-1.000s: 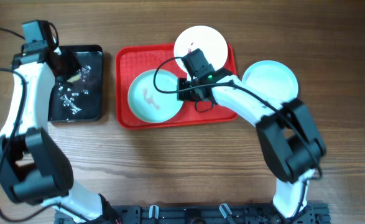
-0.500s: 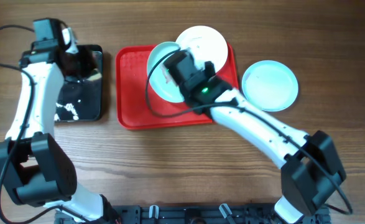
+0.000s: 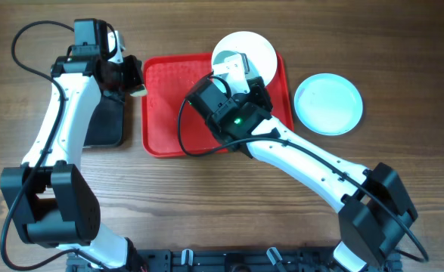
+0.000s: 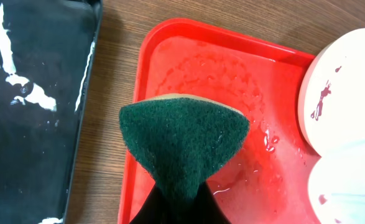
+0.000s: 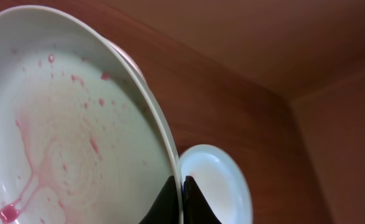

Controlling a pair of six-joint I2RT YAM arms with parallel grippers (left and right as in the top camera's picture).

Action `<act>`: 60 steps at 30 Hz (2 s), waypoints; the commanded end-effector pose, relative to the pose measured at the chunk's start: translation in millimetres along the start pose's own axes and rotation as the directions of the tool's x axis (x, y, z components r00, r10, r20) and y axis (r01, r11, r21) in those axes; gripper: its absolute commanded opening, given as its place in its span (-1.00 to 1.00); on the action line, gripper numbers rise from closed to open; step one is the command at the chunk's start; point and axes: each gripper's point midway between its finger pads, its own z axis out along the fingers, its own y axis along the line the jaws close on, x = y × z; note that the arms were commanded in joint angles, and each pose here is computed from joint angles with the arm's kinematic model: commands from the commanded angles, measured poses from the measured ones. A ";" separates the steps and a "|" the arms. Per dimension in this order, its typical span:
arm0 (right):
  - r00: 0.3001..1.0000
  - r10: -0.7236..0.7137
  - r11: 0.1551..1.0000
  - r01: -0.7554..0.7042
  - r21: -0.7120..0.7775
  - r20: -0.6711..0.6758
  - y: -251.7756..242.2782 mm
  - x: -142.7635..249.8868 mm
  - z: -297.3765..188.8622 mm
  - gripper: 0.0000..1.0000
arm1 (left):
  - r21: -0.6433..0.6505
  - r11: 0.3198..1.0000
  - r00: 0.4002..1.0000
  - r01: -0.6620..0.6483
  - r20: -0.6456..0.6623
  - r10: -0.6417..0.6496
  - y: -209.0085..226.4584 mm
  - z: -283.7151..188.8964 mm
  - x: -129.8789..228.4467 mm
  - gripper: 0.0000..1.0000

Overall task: Clean dirty plates on tray and stack at the side
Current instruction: 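Lift the scrubbed plate with the right gripper and carry it right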

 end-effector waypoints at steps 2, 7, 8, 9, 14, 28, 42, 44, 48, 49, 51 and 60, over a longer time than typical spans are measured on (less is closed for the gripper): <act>0.998 -0.014 0.995 0.008 0.101 0.058 -33.3 -18.0 -19.8 -0.91 | 0.018 1.000 1.000 -0.007 -0.013 0.007 -3.8 3.6 2.4 -0.92; 0.990 -0.092 0.990 0.080 0.113 0.107 -21.4 -20.2 -46.4 -0.91 | 0.017 1.000 1.000 -0.006 -0.017 0.006 -3.2 5.2 3.0 -0.92; 0.988 -0.102 0.989 0.089 0.115 0.115 -19.8 -20.3 -50.7 -0.91 | 0.017 1.000 1.000 -0.006 -0.016 0.007 -3.3 5.0 2.9 -0.92; 0.987 -0.109 0.989 0.096 0.114 0.119 -18.4 -20.1 -53.2 -0.91 | 0.017 1.000 1.000 -0.006 -0.016 0.007 -3.3 5.0 2.9 -0.92; 0.985 -0.117 0.990 0.105 0.100 0.128 -13.2 -20.0 -58.3 -0.91 | 0.016 1.000 1.000 -0.006 -0.017 0.007 -3.2 5.2 3.0 -0.92; 0.984 -0.136 0.989 0.129 0.069 0.114 -3.3 -11.9 -54.5 -0.91 | 0.018 1.000 1.000 -0.008 -0.012 0.008 -3.6 5.2 1.9 -0.92; 0.914 0.202 0.819 -0.355 -0.451 -0.351 49.9 31.8 -23.9 -0.92 | 0.017 1.000 1.000 -0.008 -0.013 0.008 -3.4 5.2 2.2 -0.92; 0.876 0.252 0.764 -0.441 -0.471 -0.411 34.9 28.0 -11.9 -0.92 | 0.017 1.000 1.000 -0.007 -0.014 0.007 -3.4 5.2 2.2 -0.92; 0.782 0.374 0.681 -0.596 -0.425 -0.499 -18.4 27.4 20.0 -0.92 | 0.018 1.000 1.000 -0.008 -0.014 0.008 -3.6 5.2 2.3 -0.92; 0.757 0.404 0.667 -0.628 -0.402 -0.513 -32.9 29.7 28.2 -0.92 | 0.017 1.000 1.000 -0.007 -0.014 0.007 -3.5 5.2 2.3 -0.92; 0.696 0.466 0.638 -0.692 -0.339 -0.546 -65.3 39.7 47.9 -0.92 | 0.018 1.000 1.000 -0.008 -0.014 0.008 -3.6 5.2 2.3 -0.92; 0.437 0.614 0.549 -0.835 -0.043 -0.657 -151.1 125.4 105.5 -0.91 | 0.016 1.000 1.000 -0.007 -0.021 0.007 -3.4 5.3 4.2 -0.92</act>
